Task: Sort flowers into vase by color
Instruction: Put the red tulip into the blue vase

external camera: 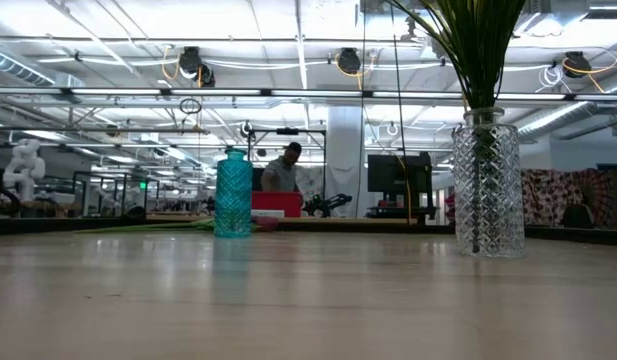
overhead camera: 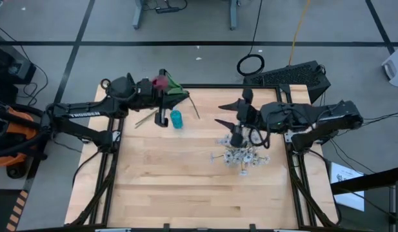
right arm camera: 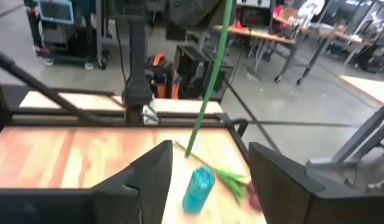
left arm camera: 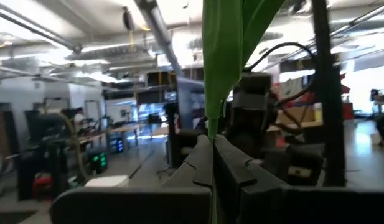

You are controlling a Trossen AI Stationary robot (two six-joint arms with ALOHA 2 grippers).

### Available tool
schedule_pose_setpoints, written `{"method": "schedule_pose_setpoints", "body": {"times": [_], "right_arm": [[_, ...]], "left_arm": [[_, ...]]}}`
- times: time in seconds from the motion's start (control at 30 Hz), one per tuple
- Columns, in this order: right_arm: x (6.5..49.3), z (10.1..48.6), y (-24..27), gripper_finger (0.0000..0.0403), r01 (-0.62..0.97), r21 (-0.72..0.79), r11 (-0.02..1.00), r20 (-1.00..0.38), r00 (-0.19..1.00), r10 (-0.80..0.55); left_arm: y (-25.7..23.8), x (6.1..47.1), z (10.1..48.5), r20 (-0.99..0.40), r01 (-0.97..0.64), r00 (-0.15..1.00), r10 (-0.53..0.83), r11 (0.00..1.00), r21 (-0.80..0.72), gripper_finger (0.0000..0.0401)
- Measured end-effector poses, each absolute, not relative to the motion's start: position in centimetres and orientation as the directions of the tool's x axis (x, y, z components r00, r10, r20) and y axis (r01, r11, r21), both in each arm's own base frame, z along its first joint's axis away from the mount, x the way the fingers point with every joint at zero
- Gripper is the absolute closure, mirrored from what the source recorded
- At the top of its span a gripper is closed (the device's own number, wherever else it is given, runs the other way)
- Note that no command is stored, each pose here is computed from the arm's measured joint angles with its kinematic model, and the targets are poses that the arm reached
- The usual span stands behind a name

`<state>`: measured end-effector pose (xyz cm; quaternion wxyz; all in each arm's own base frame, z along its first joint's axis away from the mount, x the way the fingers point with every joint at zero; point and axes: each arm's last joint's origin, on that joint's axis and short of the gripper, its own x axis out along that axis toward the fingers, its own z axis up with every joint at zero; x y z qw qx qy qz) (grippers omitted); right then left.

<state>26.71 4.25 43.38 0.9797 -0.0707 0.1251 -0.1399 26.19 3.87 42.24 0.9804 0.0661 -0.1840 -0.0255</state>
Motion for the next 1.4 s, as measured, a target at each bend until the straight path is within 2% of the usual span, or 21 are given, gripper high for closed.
{"method": "schedule_pose_setpoints", "body": {"times": [0.33, 0.53, 0.8, 1.0, 1.4], "right_arm": [[22.6, 43.7, 4.7, 0.0216, 0.222, -0.123, 0.967, -0.330, 0.910, -0.250], [21.9, 43.2, 5.2, 0.0227, 0.202, -0.130, 0.971, -0.387, 0.891, -0.237], [21.7, 43.0, 5.5, 0.0240, 0.231, -0.168, 0.958, -0.391, 0.877, -0.280], [21.6, 42.8, 5.6, 0.0243, 0.231, -0.180, 0.956, -0.404, 0.869, -0.286], [21.7, 42.7, 5.6, 0.0243, 0.235, -0.186, 0.954, -0.407, 0.865, -0.292]], "left_arm": [[6.6, 25.0, 41.1, 0.181, -0.130, 0.977, 0.110, 0.986, 0.102, 0.0401], [7.7, 24.4, 38.7, 0.066, -0.183, 0.981, 0.180, 0.982, 0.047, 0.0401], [8.0, 23.1, 35.9, 0.030, -0.288, 0.958, 0.287, 0.957, 0.033, 0.0401], [8.2, 22.2, 33.9, -0.031, -0.418, 0.907, 0.419, 0.908, 0.034, 0.0401], [8.3, 21.9, 29.9, -0.095, -0.500, 0.861, 0.500, 0.866, 0.026, 0.0401]]}}
